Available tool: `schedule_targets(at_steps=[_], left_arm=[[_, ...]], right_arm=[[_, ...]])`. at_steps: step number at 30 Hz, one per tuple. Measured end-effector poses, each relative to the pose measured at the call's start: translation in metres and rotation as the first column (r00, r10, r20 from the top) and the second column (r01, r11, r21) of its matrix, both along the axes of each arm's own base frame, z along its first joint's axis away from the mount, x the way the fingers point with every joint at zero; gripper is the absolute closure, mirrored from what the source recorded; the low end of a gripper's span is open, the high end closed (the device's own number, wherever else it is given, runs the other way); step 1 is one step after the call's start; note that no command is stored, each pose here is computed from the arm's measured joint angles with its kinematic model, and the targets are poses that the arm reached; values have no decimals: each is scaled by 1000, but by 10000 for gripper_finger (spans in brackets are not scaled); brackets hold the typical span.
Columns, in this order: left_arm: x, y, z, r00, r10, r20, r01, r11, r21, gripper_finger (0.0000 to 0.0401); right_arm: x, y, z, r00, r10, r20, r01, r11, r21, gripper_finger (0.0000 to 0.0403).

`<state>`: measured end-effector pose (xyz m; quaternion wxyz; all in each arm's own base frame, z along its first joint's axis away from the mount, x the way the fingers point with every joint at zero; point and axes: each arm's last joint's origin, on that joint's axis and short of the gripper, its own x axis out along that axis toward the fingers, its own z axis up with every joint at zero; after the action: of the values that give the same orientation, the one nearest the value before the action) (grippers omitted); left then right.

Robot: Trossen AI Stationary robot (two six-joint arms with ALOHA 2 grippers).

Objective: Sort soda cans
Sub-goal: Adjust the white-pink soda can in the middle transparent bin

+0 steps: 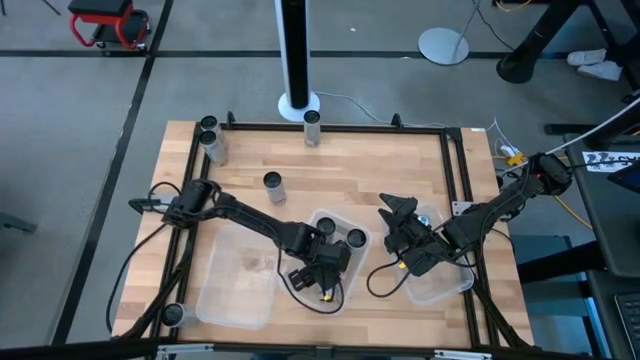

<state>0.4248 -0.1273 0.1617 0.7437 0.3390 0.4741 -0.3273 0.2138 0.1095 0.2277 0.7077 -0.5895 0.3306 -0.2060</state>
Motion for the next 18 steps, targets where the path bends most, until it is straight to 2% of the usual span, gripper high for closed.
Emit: schedule_targets(at_steps=[10, 14, 18], left_arm=[[7, -2, -1, 997, 59, 56, -57, 998, -28, 102], [7, -5, -7, 996, -55, 67, 54, 998, 15, 95], [8, -9, -15, 982, -177, 71, 172, 983, 67, 97]], right_arm=[[0, 0, 0, 1000, 0, 3, 0, 1000, 2, 31], [0, 0, 0, 1000, 0, 4, 0, 1000, 3, 31], [0, 0, 0, 1000, 9, -1, -9, 1000, 11, 31]])
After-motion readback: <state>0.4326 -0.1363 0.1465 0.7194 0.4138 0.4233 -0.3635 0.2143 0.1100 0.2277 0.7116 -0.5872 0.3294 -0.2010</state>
